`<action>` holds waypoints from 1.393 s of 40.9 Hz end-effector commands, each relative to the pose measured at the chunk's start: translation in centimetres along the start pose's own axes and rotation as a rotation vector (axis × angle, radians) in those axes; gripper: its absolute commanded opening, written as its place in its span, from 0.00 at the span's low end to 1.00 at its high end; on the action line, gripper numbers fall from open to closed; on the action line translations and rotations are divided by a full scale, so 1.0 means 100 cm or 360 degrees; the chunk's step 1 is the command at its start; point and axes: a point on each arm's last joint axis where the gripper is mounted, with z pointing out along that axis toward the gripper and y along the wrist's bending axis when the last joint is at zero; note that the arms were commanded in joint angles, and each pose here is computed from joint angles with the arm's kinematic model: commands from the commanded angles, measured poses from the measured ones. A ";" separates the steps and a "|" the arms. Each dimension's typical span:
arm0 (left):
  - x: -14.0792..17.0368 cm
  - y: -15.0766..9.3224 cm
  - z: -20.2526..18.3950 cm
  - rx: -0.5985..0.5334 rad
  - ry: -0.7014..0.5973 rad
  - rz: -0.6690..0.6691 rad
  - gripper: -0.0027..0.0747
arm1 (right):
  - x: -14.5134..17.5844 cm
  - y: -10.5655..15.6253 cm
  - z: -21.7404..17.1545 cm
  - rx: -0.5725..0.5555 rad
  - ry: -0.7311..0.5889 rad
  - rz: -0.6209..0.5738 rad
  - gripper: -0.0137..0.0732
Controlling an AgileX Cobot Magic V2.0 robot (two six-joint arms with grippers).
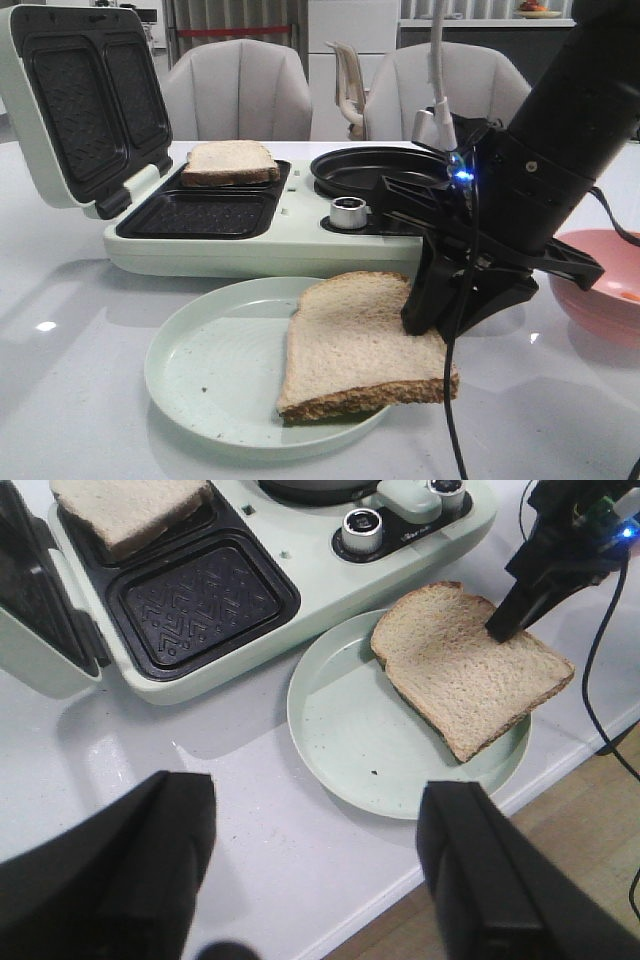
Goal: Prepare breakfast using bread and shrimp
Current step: 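Reach the right gripper to the remaining bread slice and grasp it, then lift the bread slice with the right gripper into the sandwich maker tray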
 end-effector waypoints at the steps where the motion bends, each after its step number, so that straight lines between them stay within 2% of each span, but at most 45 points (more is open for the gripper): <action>1: -0.013 -0.001 -0.006 0.0020 -0.0161 0.0037 0.67 | -0.008 0.012 -0.022 -0.0062 -0.0124 -0.0043 0.20; 7: -0.013 -0.001 -0.006 0.0013 -0.0163 0.0045 0.67 | -0.005 0.021 -0.045 -0.0104 -0.0189 -0.0086 0.20; 15: -0.013 -0.001 -0.006 0.0011 -0.0163 0.0048 0.67 | 0.003 0.040 -0.099 -0.0199 -0.0365 -0.0210 0.20; 20: -0.014 0.000 -0.006 0.0002 -0.0166 0.0058 0.67 | -0.007 0.052 -0.122 -0.0256 -0.0522 -0.0241 0.20; 25: -0.014 0.000 -0.006 0.0001 -0.0167 0.0059 0.67 | -0.025 0.061 -0.129 -0.0297 -0.0653 -0.0237 0.20; 36: -0.014 0.000 -0.006 0.0000 -0.0167 0.0061 0.67 | -0.080 0.089 -0.108 -0.0370 -0.0847 -0.0225 0.20; 47: -0.016 -0.001 -0.006 0.0008 -0.0207 0.0067 0.67 | -0.134 0.110 -0.064 -0.0471 -0.0849 -0.0180 0.20; 57: -0.018 -0.001 -0.007 0.0020 -0.0240 0.0067 0.67 | -0.152 0.121 -0.025 -0.0508 -0.0794 -0.0176 0.21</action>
